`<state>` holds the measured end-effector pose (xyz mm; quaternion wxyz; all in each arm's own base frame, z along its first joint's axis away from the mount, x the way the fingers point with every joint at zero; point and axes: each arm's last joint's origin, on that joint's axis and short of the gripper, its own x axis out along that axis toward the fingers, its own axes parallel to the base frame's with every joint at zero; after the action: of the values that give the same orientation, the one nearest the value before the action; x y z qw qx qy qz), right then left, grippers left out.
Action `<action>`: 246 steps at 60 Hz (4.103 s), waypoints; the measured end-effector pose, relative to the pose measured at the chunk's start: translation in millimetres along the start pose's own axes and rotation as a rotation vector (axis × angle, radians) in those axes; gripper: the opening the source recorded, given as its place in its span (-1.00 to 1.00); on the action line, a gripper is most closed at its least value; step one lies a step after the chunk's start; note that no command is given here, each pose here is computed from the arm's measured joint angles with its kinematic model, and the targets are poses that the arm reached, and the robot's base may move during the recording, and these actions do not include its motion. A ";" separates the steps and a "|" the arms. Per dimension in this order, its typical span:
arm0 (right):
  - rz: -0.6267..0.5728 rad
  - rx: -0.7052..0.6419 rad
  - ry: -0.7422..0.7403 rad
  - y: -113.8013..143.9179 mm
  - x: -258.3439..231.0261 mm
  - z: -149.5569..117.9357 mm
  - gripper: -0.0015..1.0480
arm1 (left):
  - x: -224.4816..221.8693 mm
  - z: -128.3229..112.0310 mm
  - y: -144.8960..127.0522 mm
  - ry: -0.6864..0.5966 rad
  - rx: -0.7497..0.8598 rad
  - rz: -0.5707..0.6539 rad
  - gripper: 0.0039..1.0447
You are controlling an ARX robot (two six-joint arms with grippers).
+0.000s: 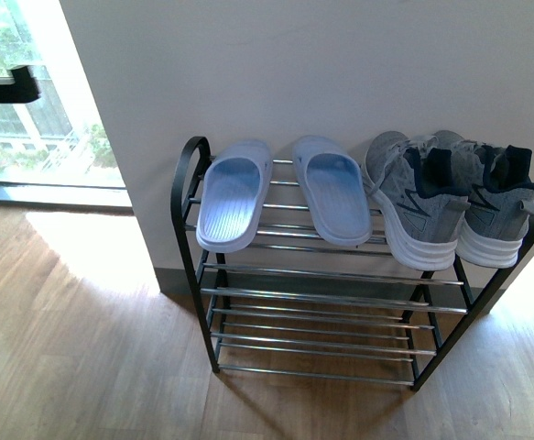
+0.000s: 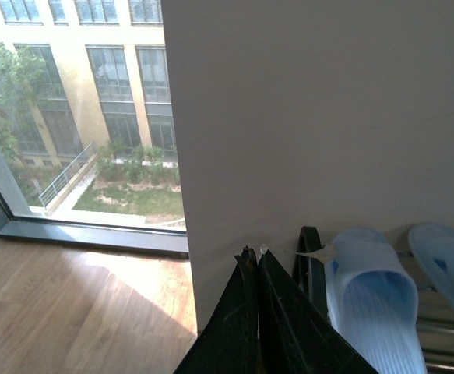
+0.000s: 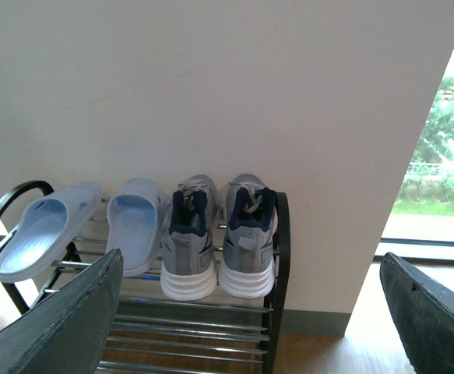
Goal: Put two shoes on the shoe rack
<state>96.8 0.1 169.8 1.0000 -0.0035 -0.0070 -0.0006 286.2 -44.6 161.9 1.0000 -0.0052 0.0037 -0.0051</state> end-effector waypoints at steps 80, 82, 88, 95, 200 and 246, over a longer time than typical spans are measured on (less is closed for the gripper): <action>0.000 0.000 0.000 0.0 0.0 0.0 0.82 | -147.3 3.0 42.6 -0.002 0.002 0.007 -0.98; 0.000 0.000 0.000 0.0 0.0 0.0 0.82 | -148.7 3.7 42.6 -0.004 0.002 0.007 -0.98; 0.000 0.000 0.000 0.0 0.0 0.0 0.82 | -153.0 5.4 42.5 -0.010 0.002 0.007 -0.98; 0.000 0.000 0.000 0.0 0.0 0.0 0.82 | -157.4 6.9 42.5 -0.015 0.002 0.007 -0.98; 0.000 0.000 -0.001 0.0 0.0 0.1 0.82 | -188.8 4.1 42.3 -0.005 0.003 0.007 0.83; 0.000 0.001 -0.001 0.0 0.0 0.1 0.82 | -188.8 4.1 42.3 -0.005 0.004 0.007 0.83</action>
<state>96.7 0.1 169.8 1.0000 -0.0029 -0.0073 -0.0006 97.8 -0.3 167.0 1.0000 -0.0033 0.0011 -0.0015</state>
